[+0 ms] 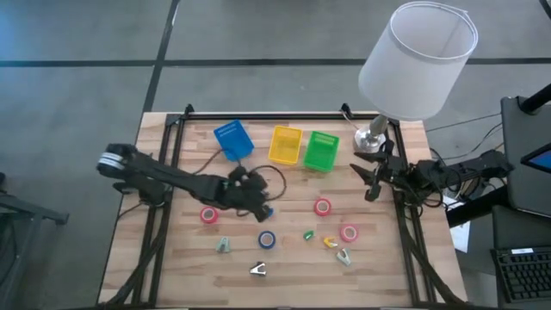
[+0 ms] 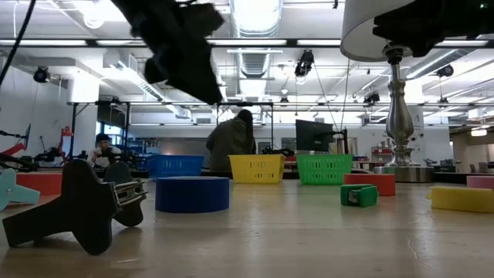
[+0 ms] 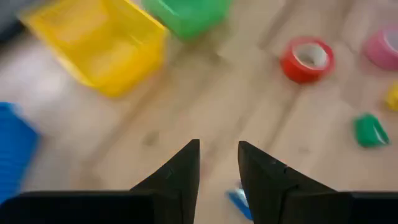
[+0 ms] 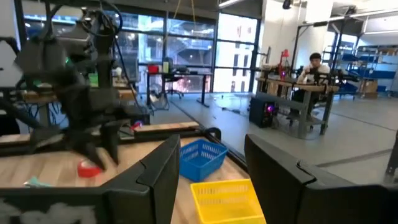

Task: Pick and place Stapler, Stapler remover, tape
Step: Put the blue stapler into the blue bin

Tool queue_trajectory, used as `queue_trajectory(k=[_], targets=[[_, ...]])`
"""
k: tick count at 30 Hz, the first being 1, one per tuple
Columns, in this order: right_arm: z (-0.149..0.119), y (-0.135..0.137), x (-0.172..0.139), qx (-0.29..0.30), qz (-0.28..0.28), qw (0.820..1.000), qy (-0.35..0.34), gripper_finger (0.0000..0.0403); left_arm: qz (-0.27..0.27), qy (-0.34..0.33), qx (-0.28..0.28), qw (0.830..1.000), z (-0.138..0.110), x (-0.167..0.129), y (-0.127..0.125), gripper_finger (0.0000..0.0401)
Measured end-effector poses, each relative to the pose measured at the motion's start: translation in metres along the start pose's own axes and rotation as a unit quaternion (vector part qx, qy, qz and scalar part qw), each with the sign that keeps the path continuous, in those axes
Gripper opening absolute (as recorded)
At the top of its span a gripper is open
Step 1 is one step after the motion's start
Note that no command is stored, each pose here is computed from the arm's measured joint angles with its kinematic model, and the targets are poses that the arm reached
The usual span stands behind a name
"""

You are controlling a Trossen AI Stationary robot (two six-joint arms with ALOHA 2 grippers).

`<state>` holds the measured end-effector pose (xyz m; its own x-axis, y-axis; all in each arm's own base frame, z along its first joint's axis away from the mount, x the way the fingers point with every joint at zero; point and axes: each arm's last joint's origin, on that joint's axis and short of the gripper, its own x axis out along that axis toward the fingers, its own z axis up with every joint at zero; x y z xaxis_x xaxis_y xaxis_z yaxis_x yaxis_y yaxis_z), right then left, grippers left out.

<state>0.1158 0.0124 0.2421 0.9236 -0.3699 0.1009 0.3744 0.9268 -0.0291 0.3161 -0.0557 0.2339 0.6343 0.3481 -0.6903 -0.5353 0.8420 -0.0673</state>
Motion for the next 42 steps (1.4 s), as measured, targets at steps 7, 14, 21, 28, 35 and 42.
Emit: queue_trajectory(k=[7,14,21,28,35,42], targets=[[0.007,-0.001,0.000,-0.011,-0.001,1.000,-0.006,0.0176,-0.043,0.083,0.016,0.995,-0.006,0.032,-0.023,0.0113],[0.026,-0.004,-0.001,-0.030,-0.019,0.999,-0.026,0.0177,-0.039,0.145,0.016,0.989,-0.027,0.058,-0.028,0.0122],[0.033,-0.005,-0.001,-0.064,-0.024,0.997,-0.031,0.0176,-0.031,0.156,0.005,0.987,-0.031,0.062,-0.027,0.0191],[0.038,-0.006,-0.002,-0.099,-0.027,0.994,-0.038,0.0171,-0.017,0.163,-0.016,0.986,-0.036,0.068,-0.028,0.0231],[0.041,-0.007,-0.002,-0.111,-0.028,0.993,-0.041,0.0171,0.013,0.154,-0.012,0.988,-0.041,0.074,-0.026,0.0223],[0.043,-0.007,-0.002,-0.133,-0.030,0.990,-0.044,0.0171,0.018,0.157,-0.019,0.987,-0.045,0.076,-0.024,0.0182]])
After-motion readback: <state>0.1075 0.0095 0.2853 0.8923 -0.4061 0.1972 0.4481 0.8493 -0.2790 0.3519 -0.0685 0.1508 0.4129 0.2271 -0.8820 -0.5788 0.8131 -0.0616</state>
